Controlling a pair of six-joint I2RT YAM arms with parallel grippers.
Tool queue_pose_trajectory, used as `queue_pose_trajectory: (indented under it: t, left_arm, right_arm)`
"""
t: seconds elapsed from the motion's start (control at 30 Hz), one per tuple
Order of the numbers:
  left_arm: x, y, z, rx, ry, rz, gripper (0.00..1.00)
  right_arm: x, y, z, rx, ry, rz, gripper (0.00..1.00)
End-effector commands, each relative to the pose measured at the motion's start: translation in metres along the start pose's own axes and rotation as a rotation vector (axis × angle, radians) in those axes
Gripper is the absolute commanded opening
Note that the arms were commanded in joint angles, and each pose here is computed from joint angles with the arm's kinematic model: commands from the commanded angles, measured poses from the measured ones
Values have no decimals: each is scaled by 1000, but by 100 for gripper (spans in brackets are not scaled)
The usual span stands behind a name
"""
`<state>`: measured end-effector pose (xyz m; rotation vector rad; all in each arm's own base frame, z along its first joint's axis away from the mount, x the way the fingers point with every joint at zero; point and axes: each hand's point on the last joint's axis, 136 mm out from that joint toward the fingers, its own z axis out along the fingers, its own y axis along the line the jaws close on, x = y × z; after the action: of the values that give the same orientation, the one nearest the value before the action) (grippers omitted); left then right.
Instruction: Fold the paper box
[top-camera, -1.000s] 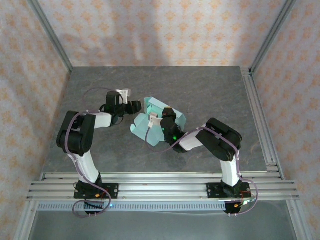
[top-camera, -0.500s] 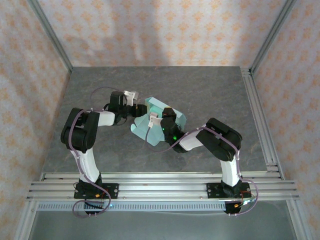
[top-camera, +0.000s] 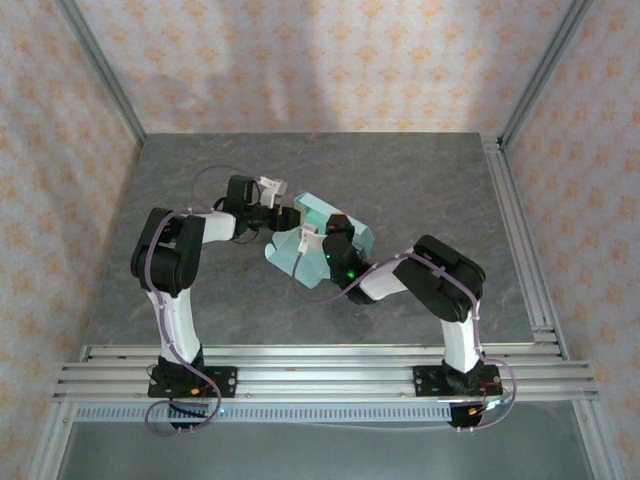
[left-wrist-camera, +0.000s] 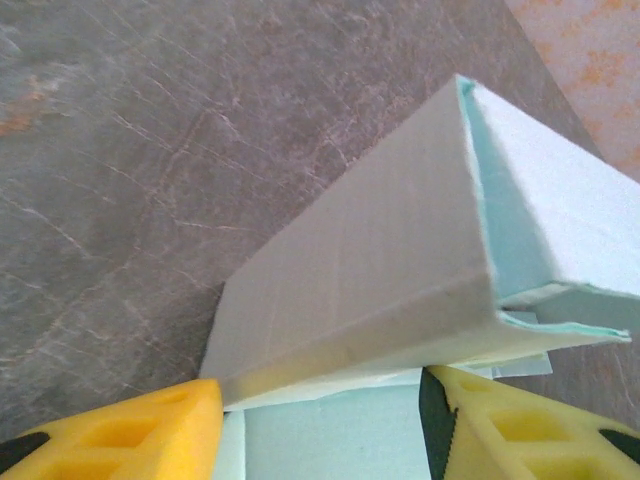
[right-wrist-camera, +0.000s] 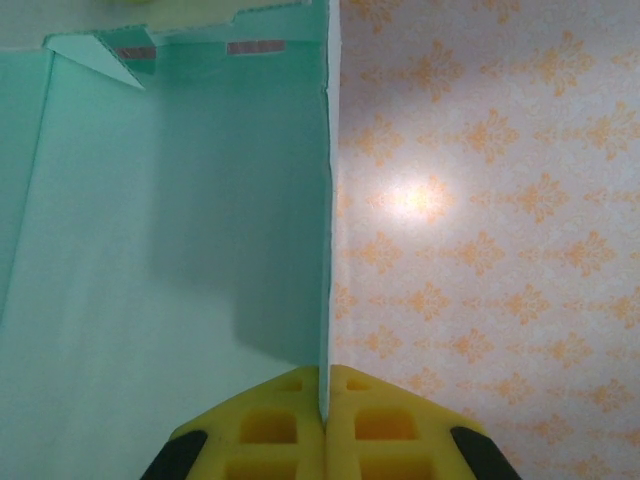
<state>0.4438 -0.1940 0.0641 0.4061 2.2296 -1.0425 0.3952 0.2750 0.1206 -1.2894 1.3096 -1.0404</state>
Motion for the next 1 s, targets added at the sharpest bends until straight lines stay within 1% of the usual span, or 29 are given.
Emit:
queue_pose_trajectory:
  t: [0.0, 0.23, 0.4, 0.5, 0.63, 0.77, 0.97]
  left_arm:
    - [0, -10, 3, 50, 22, 34, 56]
    - [-9, -25, 4, 123, 11, 90, 57]
    - [0, -37, 2, 207, 74, 112, 57]
    - [4, -40, 2, 233, 117, 120, 57]
    - [6, -38, 1, 219, 159, 124, 57]
    - [6, -32, 5, 195, 162, 125, 56]
    - [1, -18, 9, 95, 131, 120, 48]
  right_arm:
    - [-3, -10, -2, 5, -12, 25, 0]
    - [-3, -11, -2, 7, -10, 25, 0]
    - [-1, -12, -3, 9, -5, 27, 0]
    - [-1, -11, -2, 6, -4, 26, 0]
    - [-1, -10, -2, 6, -5, 27, 0]
    - [-2, -13, -1, 12, -5, 29, 0]
    - [-3, -16, -1, 15, -9, 28, 0]
